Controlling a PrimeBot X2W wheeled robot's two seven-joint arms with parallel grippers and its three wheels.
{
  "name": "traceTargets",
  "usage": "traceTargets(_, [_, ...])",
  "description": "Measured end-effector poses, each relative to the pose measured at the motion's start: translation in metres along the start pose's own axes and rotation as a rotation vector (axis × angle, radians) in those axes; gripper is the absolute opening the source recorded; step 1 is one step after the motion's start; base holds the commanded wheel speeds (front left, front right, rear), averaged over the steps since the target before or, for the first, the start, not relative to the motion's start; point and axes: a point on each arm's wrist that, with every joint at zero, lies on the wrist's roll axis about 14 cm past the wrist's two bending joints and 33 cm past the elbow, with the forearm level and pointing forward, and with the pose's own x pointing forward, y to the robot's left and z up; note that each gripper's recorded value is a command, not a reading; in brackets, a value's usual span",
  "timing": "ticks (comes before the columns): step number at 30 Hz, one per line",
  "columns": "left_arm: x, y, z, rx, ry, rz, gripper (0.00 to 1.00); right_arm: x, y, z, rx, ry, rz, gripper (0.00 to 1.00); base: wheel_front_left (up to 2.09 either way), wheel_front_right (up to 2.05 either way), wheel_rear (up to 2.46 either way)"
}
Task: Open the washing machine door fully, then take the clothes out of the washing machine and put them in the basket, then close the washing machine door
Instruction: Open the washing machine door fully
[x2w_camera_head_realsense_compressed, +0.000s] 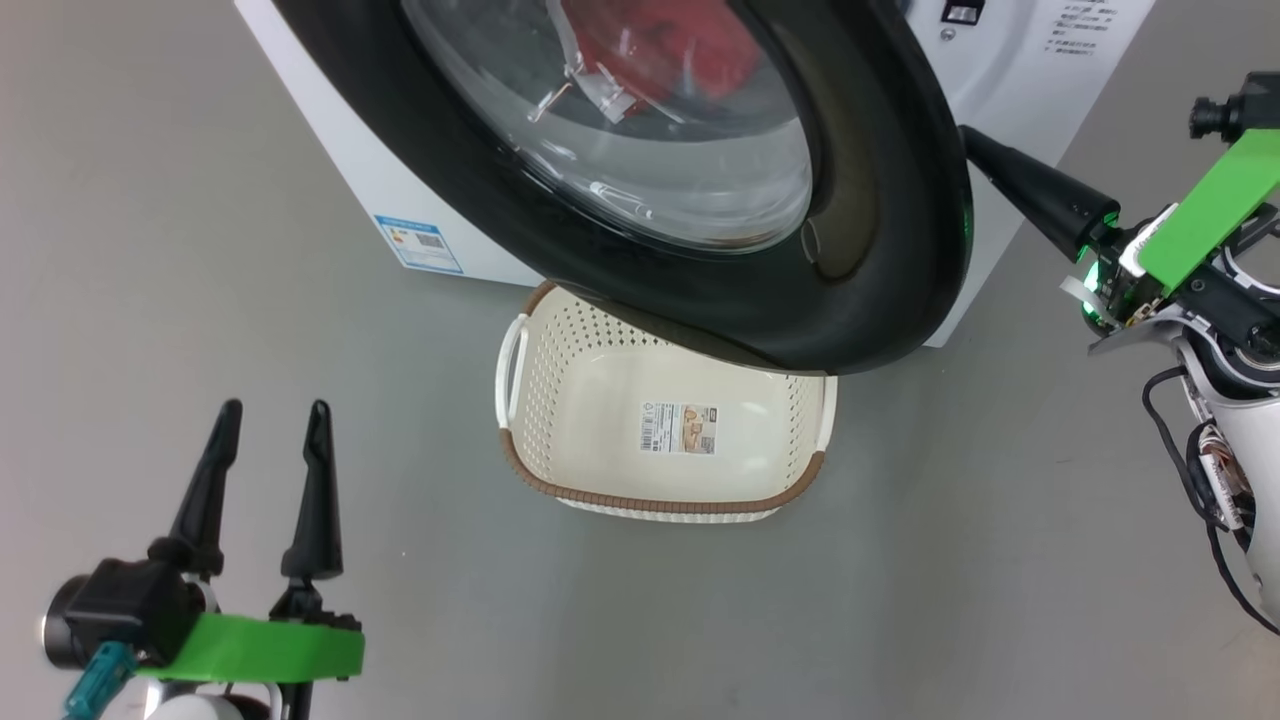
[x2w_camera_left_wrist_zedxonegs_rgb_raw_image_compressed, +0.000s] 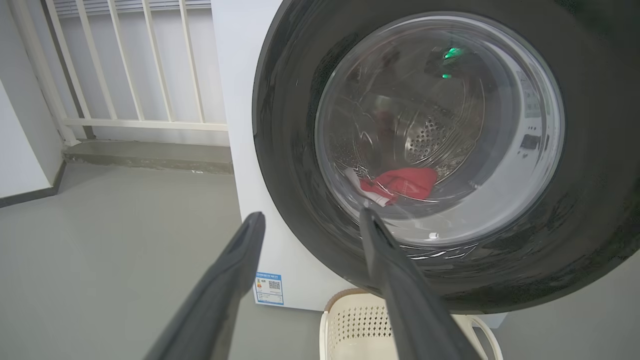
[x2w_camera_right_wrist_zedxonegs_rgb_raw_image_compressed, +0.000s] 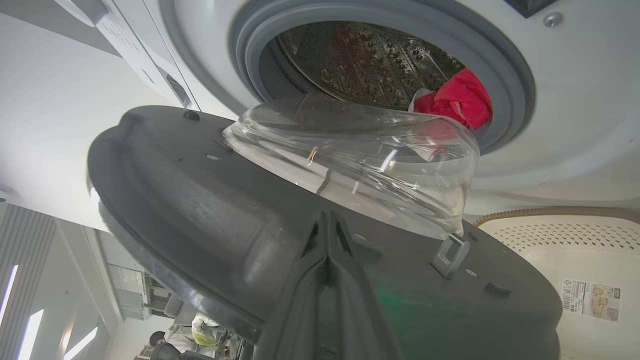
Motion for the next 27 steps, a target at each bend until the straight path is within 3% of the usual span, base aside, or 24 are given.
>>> traceTargets(11, [0.0, -0.005, 0.0, -0.007, -0.002, -0.015, 1.0, -0.016, 0.026, 0.016, -0.088, -0.094, 0.048, 0.04, 0.0, 0.0, 0.0])
traceTargets(13, [0.0, -0.006, -0.001, -0.009, 0.0, -0.019, 1.0, -0.021, 0.026, 0.018, -0.094, -0.116, 0.049, 0.15, 0.0, 0.0, 0.0])
traceTargets(16, [-0.001, -0.008, -0.003, -0.012, 0.006, -0.024, 1.0, -0.028, 0.03, 0.02, -0.119, -0.14, 0.055, 0.43, 0.0, 0.0, 0.0])
traceTargets(17, [-0.001, -0.009, -0.003, -0.012, 0.007, -0.026, 1.0, -0.029, 0.032, 0.021, -0.134, -0.147, 0.055, 0.65, 0.0, 0.0, 0.0])
traceTargets(18, [-0.001, -0.009, -0.003, -0.013, 0.007, -0.028, 1.0, -0.031, 0.034, 0.021, -0.149, -0.155, 0.059, 1.0, 0.0, 0.0, 0.0])
traceTargets(27, [0.001, -0.011, -0.002, -0.009, 0.003, -0.04, 1.0, -0.056, 0.042, 0.02, -0.27, -0.27, 0.06, 1.0, 0.0, 0.0, 0.0])
